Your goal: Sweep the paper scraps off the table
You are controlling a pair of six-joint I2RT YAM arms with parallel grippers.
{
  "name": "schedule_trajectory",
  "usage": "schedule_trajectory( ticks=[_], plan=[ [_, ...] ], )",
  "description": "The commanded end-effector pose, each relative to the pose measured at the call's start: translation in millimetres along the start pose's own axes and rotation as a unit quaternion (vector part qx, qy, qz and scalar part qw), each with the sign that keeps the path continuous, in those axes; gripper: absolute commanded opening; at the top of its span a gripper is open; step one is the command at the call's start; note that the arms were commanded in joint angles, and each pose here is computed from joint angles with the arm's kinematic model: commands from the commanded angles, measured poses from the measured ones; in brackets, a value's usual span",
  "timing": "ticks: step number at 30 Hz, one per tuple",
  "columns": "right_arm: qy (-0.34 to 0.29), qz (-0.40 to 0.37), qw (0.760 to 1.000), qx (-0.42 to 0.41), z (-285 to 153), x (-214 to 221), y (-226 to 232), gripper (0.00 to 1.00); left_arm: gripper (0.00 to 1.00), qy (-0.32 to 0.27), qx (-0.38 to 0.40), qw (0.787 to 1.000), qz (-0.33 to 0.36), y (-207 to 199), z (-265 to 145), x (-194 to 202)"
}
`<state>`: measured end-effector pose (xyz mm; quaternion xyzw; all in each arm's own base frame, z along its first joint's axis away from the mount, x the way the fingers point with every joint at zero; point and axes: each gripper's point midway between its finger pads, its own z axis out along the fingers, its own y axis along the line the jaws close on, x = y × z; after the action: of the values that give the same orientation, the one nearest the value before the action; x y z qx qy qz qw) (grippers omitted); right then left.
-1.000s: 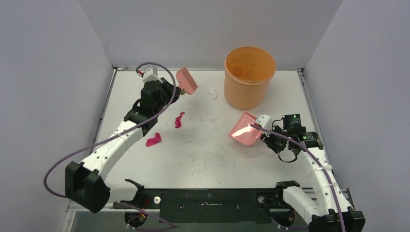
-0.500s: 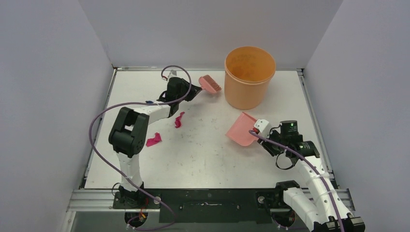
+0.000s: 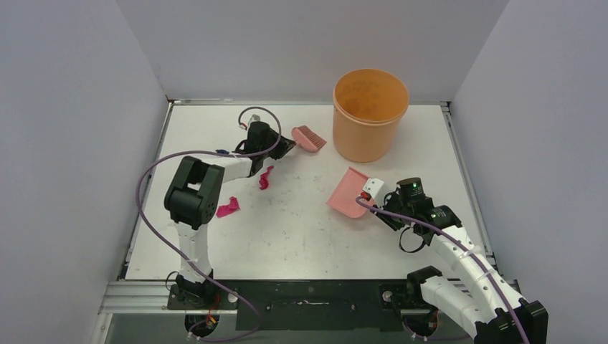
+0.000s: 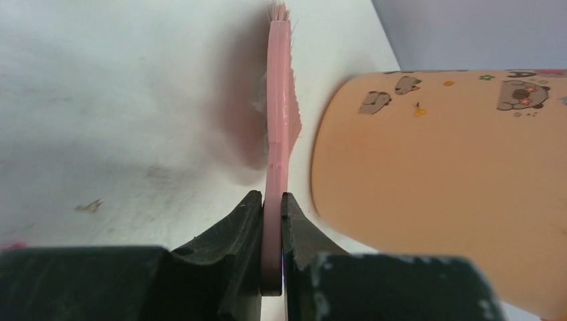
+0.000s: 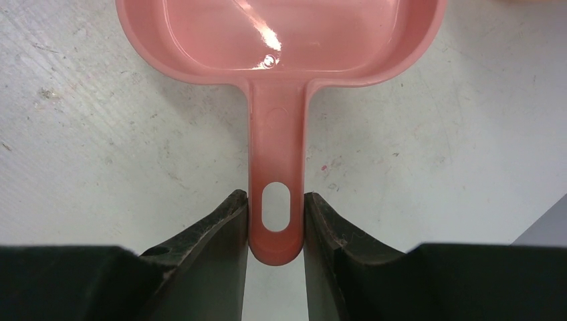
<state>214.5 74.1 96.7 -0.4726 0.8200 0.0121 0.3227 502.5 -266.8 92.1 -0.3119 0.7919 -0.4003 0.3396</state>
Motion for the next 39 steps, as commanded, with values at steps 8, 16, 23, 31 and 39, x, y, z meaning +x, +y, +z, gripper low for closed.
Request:
schedule_trajectory(
  ticks=[8, 16, 23, 31, 39],
  plan=[
    [-0.007, -0.001, 1.000, 0.009, 3.8, -5.6, -4.5, 0.05, 0.00, 0.007, -0.031, 0.999, 0.025, 31.5, -92.9, -10.2],
    [-0.004, -0.003, 1.000, 0.005, 5.4, -4.9, -3.0, 0.05, 0.00, 0.025, -0.067, 0.997, -0.018, 87.4, -189.9, 10.5],
    [-0.007, -0.005, 1.000, 0.009, 4.0, -5.8, -3.4, 0.05, 0.00, -0.017, -0.057, 0.997, 0.049, 75.3, -281.1, 0.3],
    [-0.011, -0.006, 1.000, 0.009, 2.9, -6.6, -3.0, 0.05, 0.02, -0.070, -0.162, 0.956, 0.234, 58.8, -363.4, -41.1],
    [-0.009, -0.007, 1.000, 0.004, 4.1, -6.5, -1.6, 0.05, 0.00, -0.168, -0.345, 0.851, 0.359, 69.3, -418.5, -111.7]
  ],
)
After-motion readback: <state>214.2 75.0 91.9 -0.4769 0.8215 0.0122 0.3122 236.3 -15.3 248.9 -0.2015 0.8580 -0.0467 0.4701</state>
